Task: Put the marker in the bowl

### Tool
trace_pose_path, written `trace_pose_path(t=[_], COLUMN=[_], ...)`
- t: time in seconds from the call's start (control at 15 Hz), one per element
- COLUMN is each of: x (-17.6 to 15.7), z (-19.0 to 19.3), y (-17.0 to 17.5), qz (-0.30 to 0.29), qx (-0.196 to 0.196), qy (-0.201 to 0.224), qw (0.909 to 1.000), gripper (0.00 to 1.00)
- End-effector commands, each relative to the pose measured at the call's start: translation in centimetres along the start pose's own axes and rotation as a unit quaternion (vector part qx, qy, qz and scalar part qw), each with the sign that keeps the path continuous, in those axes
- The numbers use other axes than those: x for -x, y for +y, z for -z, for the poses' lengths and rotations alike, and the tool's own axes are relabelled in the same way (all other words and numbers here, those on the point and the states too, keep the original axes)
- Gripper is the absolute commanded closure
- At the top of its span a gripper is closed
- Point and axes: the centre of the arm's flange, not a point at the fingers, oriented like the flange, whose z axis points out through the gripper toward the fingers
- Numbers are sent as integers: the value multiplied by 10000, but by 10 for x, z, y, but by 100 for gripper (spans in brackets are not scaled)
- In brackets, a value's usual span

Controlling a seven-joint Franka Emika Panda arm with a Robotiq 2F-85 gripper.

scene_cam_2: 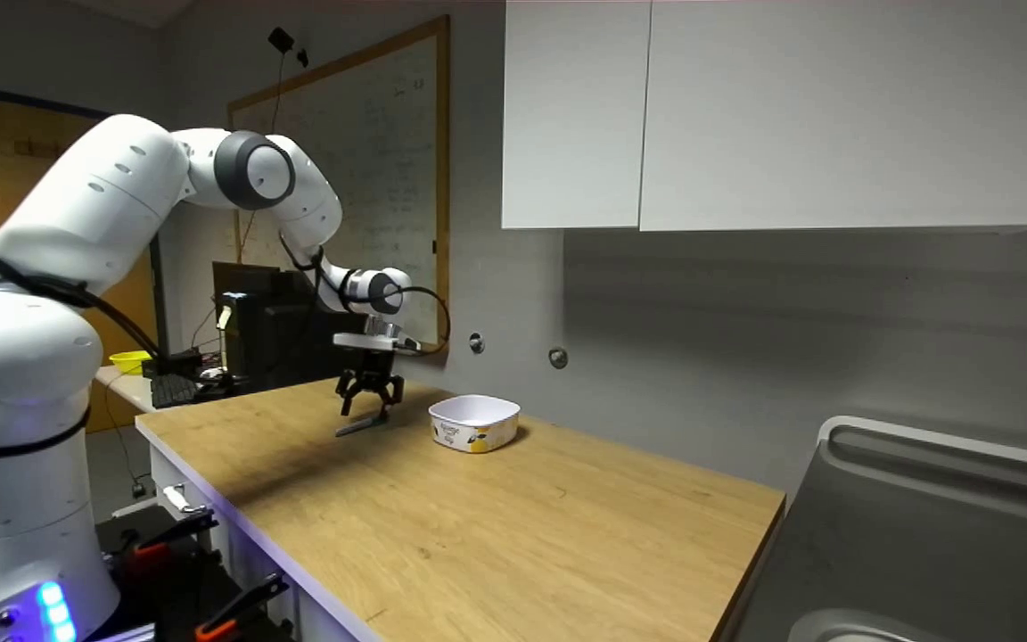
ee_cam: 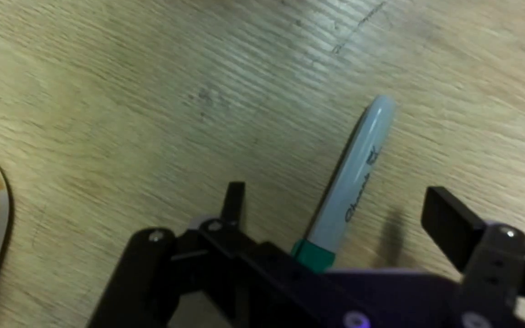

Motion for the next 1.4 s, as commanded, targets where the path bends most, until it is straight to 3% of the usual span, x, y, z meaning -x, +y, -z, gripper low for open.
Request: trace_pose_path(t=[0.0, 0.8, 0.87, 1.0, 1.33], x=[-15, -19, -18, -18, -15], z=[-2, -18, -18, -17, -9], y=[2, 12, 12, 14, 16], qz=[87, 55, 47, 38, 10], qx=[64, 39, 51, 65, 75], qy=[69, 121, 136, 172, 225], qw=[9999, 9999, 9999, 9998, 9997], gripper=[0, 0, 25, 32, 71])
